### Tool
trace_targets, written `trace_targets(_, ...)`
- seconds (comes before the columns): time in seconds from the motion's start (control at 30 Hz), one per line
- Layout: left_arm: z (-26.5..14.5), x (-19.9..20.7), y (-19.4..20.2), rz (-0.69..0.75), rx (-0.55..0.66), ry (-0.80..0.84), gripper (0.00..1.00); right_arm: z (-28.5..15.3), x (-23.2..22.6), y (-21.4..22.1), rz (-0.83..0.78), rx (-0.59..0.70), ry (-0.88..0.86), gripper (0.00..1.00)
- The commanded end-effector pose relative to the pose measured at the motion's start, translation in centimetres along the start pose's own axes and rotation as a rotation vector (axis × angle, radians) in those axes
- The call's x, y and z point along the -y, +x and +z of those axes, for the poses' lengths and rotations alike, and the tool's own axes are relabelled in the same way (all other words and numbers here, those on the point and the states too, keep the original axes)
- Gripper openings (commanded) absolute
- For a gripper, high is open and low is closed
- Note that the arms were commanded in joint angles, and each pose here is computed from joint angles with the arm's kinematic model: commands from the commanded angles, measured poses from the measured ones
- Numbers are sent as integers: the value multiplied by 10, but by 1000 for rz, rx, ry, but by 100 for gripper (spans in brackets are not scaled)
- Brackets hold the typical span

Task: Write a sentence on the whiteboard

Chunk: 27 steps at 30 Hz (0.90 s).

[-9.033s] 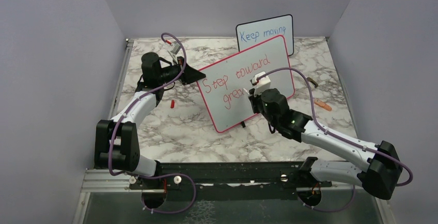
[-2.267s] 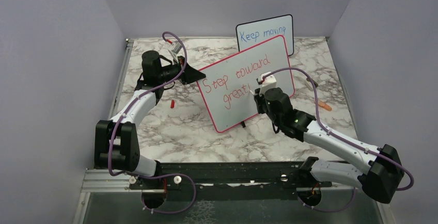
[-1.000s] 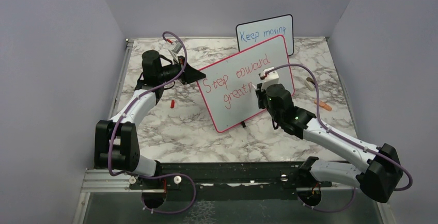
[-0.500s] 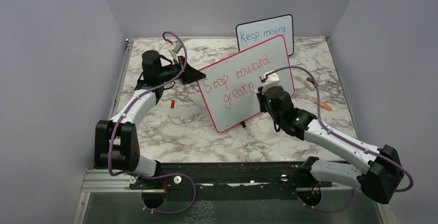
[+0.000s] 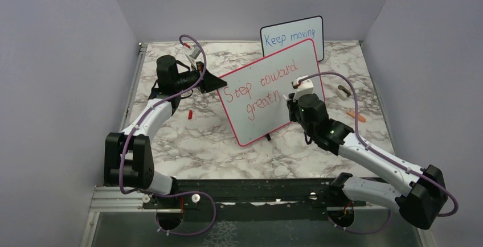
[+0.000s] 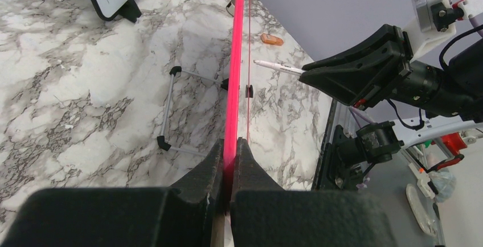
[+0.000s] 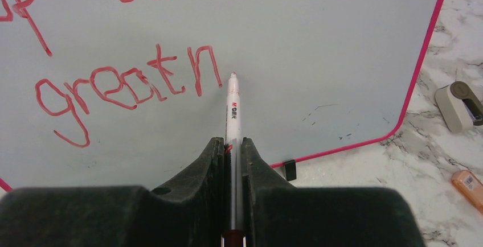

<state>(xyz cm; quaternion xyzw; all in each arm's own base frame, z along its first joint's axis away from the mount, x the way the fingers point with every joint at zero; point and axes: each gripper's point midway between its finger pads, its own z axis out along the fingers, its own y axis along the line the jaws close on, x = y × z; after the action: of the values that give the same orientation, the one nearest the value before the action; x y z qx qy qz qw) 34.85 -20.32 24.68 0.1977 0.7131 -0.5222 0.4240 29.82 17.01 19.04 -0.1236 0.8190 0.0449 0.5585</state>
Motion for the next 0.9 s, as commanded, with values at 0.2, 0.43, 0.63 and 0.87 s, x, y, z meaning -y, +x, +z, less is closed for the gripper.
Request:
trace_targets(0.2,2,-14,20,-48,-48,-35,0,4,-1,-27,28,77,-24,0)
trace_targets(0.43,2,-15,19,-48,-48,-35,0,10,-3,-25,34,74,-34,0)
trace_targets(0.63,2,-14,19,-47,-48,-32,0,16,1,-19,38,52,-30,0)
trace_targets(0.87,2,-13,19,-45,-48,-31,0,16,13,-16,33,43,18,0)
